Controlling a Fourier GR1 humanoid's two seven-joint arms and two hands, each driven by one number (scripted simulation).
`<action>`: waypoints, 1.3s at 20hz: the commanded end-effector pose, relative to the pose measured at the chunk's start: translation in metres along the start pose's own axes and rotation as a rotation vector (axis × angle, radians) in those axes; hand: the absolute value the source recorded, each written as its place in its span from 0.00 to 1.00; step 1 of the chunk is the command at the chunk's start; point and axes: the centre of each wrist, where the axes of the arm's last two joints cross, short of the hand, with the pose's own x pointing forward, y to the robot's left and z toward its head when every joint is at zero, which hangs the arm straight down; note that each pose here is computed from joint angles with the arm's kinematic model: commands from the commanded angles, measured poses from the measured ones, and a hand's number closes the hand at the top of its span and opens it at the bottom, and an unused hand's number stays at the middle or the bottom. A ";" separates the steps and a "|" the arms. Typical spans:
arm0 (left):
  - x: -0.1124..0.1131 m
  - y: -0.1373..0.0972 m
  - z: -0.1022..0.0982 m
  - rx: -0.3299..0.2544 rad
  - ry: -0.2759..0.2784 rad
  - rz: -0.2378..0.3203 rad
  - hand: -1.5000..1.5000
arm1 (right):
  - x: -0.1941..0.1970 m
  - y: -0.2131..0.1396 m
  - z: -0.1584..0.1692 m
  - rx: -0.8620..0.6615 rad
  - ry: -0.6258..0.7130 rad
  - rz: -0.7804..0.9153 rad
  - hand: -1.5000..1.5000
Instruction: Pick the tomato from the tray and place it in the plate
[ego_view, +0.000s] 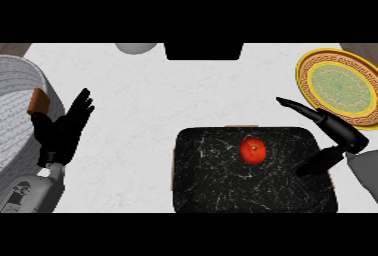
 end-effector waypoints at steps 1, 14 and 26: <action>-0.008 0.001 0.008 -0.003 0.010 0.008 0.50 | 0.019 -0.002 -0.004 0.109 0.083 0.070 0.00; -0.013 0.001 0.014 0.003 0.001 0.000 0.50 | 0.032 0.023 -0.027 0.279 0.237 0.315 0.00; 0.002 0.004 -0.002 0.013 0.013 0.012 0.50 | 0.055 0.051 -0.073 0.373 0.300 0.379 0.00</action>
